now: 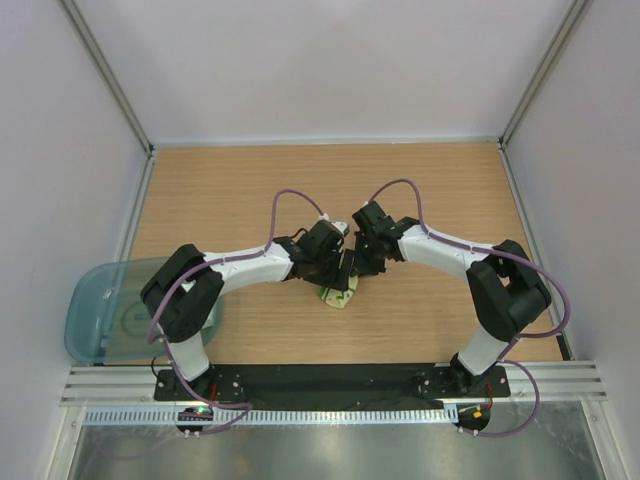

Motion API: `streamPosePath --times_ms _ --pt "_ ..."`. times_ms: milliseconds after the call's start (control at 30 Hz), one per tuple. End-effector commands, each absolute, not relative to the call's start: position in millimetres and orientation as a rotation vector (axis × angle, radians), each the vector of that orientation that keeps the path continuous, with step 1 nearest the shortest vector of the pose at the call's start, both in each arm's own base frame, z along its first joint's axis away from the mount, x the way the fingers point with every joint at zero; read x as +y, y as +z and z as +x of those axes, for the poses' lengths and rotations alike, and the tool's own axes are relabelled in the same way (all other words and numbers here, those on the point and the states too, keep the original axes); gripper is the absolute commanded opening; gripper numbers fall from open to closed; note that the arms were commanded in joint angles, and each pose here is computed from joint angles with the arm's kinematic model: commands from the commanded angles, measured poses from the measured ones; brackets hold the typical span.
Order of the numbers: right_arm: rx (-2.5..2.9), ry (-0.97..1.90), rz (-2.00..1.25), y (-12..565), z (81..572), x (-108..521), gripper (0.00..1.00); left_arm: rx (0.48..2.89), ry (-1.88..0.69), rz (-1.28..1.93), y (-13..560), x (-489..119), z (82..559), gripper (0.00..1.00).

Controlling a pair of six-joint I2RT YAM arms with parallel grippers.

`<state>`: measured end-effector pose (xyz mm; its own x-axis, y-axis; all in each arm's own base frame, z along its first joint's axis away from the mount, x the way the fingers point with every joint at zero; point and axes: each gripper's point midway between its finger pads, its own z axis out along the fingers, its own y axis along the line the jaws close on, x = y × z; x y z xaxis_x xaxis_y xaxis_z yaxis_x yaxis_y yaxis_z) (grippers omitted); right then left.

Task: Roll the towels
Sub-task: Roll the towel, then place the rolled towel into the container

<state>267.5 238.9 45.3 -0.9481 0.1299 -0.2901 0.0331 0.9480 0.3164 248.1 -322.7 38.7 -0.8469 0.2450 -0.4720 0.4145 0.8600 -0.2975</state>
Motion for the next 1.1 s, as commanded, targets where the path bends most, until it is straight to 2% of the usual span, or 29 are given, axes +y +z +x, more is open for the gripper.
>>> streamPosePath --times_ms 0,33,100,133,200,233,267,333,467,633,800,967,1067 --pt "2.777 0.461 0.085 56.9 270.3 244.9 0.07 2.631 -0.476 0.517 14.5 -315.4 251.8 0.65" --pt "2.773 0.464 0.082 58.0 271.4 245.6 0.08 2.637 -0.487 0.523 10.6 -316.5 249.3 0.57" --pt "2.775 0.468 0.085 59.3 271.0 246.1 0.10 2.654 -0.485 0.527 1.5 -315.3 247.2 0.48" --pt "2.772 0.472 0.087 60.7 271.8 246.3 0.12 2.659 -0.485 0.524 -2.4 -314.7 246.1 0.34" --pt "2.769 0.469 0.077 63.4 271.4 245.9 0.20 2.666 -0.484 0.528 -7.6 -313.9 243.9 0.24" --pt "2.762 0.469 0.080 66.4 273.3 245.9 0.25 2.673 -0.478 0.529 -10.8 -312.0 242.2 0.14" --pt "2.761 0.466 0.077 68.6 272.6 245.3 0.33 2.675 -0.480 0.535 -11.2 -311.8 241.4 0.10" --pt "2.754 0.454 0.076 71.5 273.5 243.6 0.40 2.673 -0.486 0.534 -9.4 -311.3 241.7 0.00" --pt "2.729 0.422 0.073 85.6 277.3 239.0 0.55 2.658 -0.531 0.539 8.6 -313.0 237.7 0.00" --pt "2.593 0.383 0.099 132.7 298.4 225.3 0.66 2.592 -0.535 0.473 67.7 -300.5 246.9 0.00" --pt "2.510 0.421 0.094 171.1 303.5 223.6 0.70 2.530 -0.514 0.389 125.2 -267.2 248.4 0.00" --pt "2.515 0.692 -0.042 178.6 289.3 262.7 0.71 2.501 -0.318 0.248 161.1 -197.7 239.6 0.00" --pt "2.538 0.734 -0.121 173.4 275.3 281.1 0.71 2.515 -0.171 0.125 169.6 -143.4 229.2 0.00"
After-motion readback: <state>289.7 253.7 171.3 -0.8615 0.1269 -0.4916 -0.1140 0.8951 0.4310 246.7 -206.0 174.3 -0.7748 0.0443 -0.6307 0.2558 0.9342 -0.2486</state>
